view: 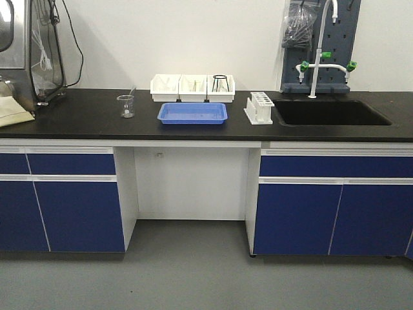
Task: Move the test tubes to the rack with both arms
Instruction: 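Drive the base up to the bench facing the white bins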
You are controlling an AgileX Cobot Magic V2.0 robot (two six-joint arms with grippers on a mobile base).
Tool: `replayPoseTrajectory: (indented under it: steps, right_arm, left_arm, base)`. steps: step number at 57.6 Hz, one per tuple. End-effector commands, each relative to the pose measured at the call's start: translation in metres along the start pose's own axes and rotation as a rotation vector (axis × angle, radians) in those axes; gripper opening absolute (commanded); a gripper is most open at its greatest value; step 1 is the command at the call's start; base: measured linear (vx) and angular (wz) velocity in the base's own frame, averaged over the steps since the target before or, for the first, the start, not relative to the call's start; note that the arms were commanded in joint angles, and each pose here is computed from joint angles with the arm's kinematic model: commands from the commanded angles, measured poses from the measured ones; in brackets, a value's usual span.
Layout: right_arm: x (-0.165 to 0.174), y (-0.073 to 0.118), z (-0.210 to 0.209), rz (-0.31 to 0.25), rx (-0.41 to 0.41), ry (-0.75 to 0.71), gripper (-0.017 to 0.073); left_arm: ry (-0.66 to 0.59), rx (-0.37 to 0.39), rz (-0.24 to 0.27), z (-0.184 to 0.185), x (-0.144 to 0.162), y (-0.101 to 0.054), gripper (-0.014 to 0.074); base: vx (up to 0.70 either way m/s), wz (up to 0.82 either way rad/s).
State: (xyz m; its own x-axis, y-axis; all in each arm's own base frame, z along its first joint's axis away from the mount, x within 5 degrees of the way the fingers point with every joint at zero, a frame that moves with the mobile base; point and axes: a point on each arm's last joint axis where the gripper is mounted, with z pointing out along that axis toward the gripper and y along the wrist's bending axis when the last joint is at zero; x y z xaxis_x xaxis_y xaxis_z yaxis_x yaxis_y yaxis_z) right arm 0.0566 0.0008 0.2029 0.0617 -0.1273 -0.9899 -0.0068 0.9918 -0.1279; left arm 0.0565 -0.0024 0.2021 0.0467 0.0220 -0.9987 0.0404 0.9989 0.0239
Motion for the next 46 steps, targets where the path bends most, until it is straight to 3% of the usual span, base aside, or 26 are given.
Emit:
replayPoseTrajectory:
  steps: [1,46]
  right_arm:
    - [-0.0029,0.0000,-0.0006,-0.009,0.008,-0.074,-0.0008]
    - [-0.0029,0.0000,-0.0006,-0.009,0.008,-0.074,-0.0008]
  left_arm:
    - [-0.116,-0.007,-0.011,-0.0016,-0.0170,0.0007,-0.0004]
    - [-0.116,-0.007,-0.011,-0.0016,-0.0170,0.0007,-0.0004]
  base:
    - [0.03,-0.02]
    - [0.15,0.04]
